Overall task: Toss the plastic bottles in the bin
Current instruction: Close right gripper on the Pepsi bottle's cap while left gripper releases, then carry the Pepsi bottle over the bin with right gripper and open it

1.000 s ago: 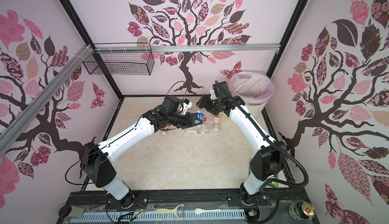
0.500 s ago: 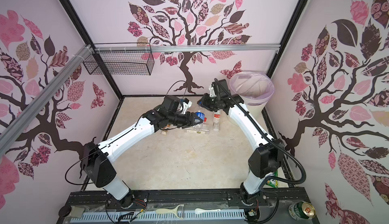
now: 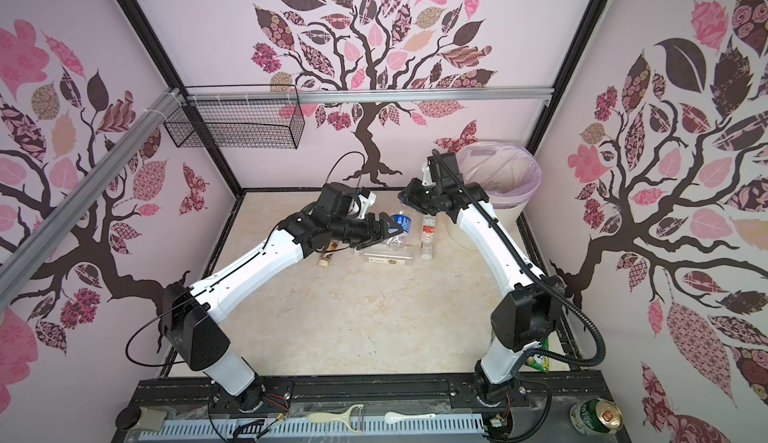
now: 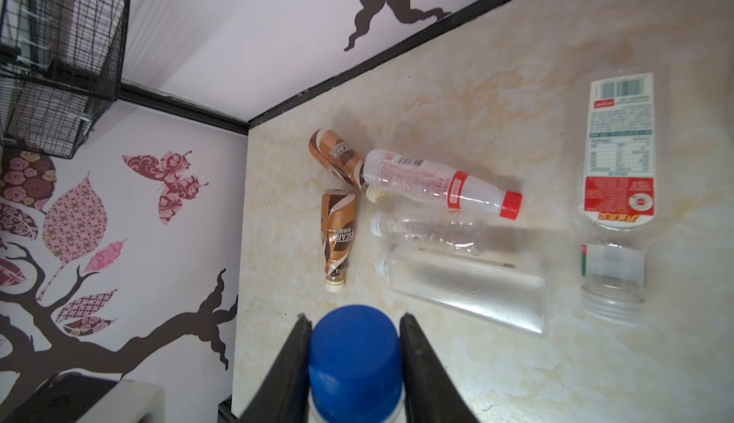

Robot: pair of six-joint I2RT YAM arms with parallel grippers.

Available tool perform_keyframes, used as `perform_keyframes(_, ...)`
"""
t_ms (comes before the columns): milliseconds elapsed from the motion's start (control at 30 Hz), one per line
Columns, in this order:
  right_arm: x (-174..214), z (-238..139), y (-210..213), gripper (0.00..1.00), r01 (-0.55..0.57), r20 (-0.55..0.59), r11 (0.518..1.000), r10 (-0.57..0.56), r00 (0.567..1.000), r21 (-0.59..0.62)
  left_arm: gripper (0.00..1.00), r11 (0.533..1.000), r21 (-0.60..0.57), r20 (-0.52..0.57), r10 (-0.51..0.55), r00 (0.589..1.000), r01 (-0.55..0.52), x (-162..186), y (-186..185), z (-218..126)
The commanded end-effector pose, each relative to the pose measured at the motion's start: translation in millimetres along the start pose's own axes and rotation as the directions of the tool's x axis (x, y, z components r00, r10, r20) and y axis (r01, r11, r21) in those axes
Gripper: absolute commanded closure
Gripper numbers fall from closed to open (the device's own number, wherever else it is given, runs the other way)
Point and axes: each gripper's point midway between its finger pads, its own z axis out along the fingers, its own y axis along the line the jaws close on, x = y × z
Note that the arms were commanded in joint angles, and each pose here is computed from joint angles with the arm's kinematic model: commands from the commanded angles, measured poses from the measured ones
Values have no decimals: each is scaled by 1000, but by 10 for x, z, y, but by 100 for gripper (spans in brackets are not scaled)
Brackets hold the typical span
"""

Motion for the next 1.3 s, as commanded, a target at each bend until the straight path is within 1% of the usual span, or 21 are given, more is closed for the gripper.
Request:
perform_keyframes(0, -409, -410, 73, 79, 21, 144, 1000, -24, 989, 20, 2, 999, 50, 109, -21, 994, 16, -353, -356, -196)
perform_keyframes(100, -726, -696, 59, 79, 58, 243, 996, -72, 967, 67, 2, 997, 66, 148, -43, 988, 34, -549, -533, -229)
perform_keyframes(200, -1099, -1105, 78, 79, 101, 370, 984, -149, 917, 146, 2, 995, 90, 192, -62, 979, 46, -757, -729, -281)
perform_keyframes(267, -1347, -1449, 130, 79, 134, 466, 966, -224, 856, 220, 2, 992, 115, 214, -67, 975, 43, -857, -859, -301)
perform_keyframes(333, -1566, -1816, 193, 79, 144, 553, 942, -296, 778, 301, 2, 991, 130, 229, -51, 972, 21, -927, -991, -322)
perform_keyframes(467, -1854, -2451, 258, 78, 84, 680, 903, -376, 630, 422, 2, 990, 141, 225, -32, 974, 1, -956, -1114, -302)
perform_keyframes(633, -2074, -3079, 391, 77, 18, 776, 867, -455, 437, 498, 2, 989, 147, 217, -20, 976, -12, -940, -1144, -299)
perform_keyframes(700, -2121, -3240, 426, 77, -2, 792, 854, -481, 377, 520, 2, 989, 145, 217, -11, 976, -21, -932, -1150, -314)
perform_keyframes(733, -2150, -3285, 423, 77, -12, 793, 845, -496, 353, 534, 2, 989, 142, 213, -6, 977, -25, -920, -1146, -313)
perform_keyframes(767, -2175, -3278, 411, 77, -17, 790, 837, -509, 341, 547, 2, 990, 138, 210, -4, 978, -25, -911, -1134, -312)
perform_keyframes(800, -2211, -3221, 355, 77, -24, 782, 827, -522, 341, 562, 2, 991, 132, 203, -4, 979, -24, -897, -1112, -295)
perform_keyframes(867, -2294, -2983, 155, 77, -35, 765, 817, -522, 378, 575, 2, 991, 129, 190, -4, 982, -21, -864, -1094, -282)
perform_keyframes(933, -2377, -2578, -187, 77, -49, 740, 816, -494, 457, 575, 2, 992, 123, 185, -6, 983, -17, -846, -1070, -287)
perform_keyframes(967, -2398, -2306, -376, 77, -47, 715, 813, -481, 508, 580, 2, 993, 117, 182, -4, 983, -17, -832, -1053, -291)
perform_keyframes(1000, -2392, -1982, -597, 75, -45, 675, 806, -463, 574, 591, 2, 994, 113, 180, -7, 984, -14, -823, -1036, -295)
perform_keyframes(1033, -2373, -1732, -760, 71, -45, 641, 800, -444, 626, 599, 2, 994, 109, 178, -9, 984, -11, -819, -1016, -293)
perform_keyframes(1067, -2348, -1526, -893, 59, -47, 604, 791, -426, 673, 609, 2, 994, 105, 176, -11, 984, -7, -816, -996, -305)
perform_keyframes(1100, -2334, -1434, -969, 39, -59, 583, 783, -409, 702, 619, 2, 995, 99, 173, -16, 985, -1, -814, -960, -306)
perform_keyframes(1133, -2330, -1420, -1005, 24, -77, 577, 777, -393, 716, 625, 2, 996, 93, 167, -24, 986, 9, -803, -922, -304)
perform_keyframes(1200, -2352, -1518, -933, 1, -84, 595, 785, -390, 703, 614, 2, 997, 80, 161, -34, 986, 21, -783, -856, -317)
perform_keyframes(1267, -2364, -1687, -797, 0, -75, 625, 803, -398, 671, 592, 2, 997, 61, 158, -48, 986, 39, -769, -777, -324)
